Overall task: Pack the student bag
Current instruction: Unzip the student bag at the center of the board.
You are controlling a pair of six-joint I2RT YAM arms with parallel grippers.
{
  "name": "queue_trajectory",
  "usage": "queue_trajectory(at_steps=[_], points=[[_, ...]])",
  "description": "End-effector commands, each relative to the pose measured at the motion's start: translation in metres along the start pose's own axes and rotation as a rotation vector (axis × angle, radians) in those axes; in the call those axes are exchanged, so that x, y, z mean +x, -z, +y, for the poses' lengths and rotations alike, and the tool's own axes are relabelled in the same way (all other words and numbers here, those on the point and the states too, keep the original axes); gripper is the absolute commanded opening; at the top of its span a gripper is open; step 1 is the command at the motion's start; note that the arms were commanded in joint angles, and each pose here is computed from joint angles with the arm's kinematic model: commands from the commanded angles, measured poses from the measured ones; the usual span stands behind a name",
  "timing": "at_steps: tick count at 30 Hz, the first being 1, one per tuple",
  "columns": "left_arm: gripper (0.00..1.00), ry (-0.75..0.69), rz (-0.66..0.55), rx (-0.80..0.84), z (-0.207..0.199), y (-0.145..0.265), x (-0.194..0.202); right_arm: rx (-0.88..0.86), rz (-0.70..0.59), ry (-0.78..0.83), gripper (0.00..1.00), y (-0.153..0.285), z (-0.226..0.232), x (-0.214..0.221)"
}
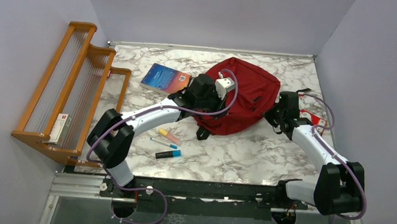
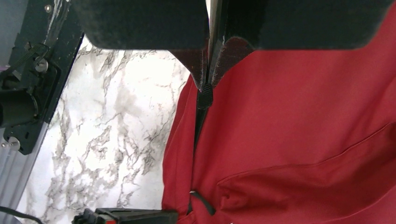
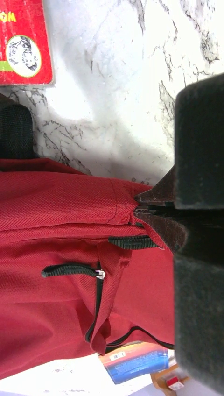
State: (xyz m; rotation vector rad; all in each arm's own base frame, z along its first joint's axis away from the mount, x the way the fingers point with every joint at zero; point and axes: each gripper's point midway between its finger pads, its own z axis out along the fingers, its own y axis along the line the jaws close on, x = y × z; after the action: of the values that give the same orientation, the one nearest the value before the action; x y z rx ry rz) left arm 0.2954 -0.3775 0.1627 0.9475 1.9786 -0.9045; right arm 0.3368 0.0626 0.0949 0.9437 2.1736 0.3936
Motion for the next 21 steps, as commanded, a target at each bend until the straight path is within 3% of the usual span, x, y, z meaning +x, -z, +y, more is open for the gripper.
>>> queue_trajectory(at_steps=[1, 10, 15, 21], points=[[0.0, -0.003, -0.02, -0.12, 0.018, 0.032, -0.005, 0.086, -0.131, 0.041, 0.01, 0.0, -0.009, -0.034], [0.0, 0.04, 0.026, -0.245, 0.045, 0.064, 0.023, 0.083, -0.138, 0.089, 0.01, 0.0, -0.004, -0.042], [0.0, 0.057, -0.013, -0.236, 0.048, 0.069, 0.013, -0.011, -0.097, 0.2, 0.01, 0.011, 0.014, -0.04], [0.0, 0.062, -0.054, -0.185, 0.043, 0.057, -0.009, -0.184, -0.083, 0.394, 0.17, 0.041, 0.042, -0.041]])
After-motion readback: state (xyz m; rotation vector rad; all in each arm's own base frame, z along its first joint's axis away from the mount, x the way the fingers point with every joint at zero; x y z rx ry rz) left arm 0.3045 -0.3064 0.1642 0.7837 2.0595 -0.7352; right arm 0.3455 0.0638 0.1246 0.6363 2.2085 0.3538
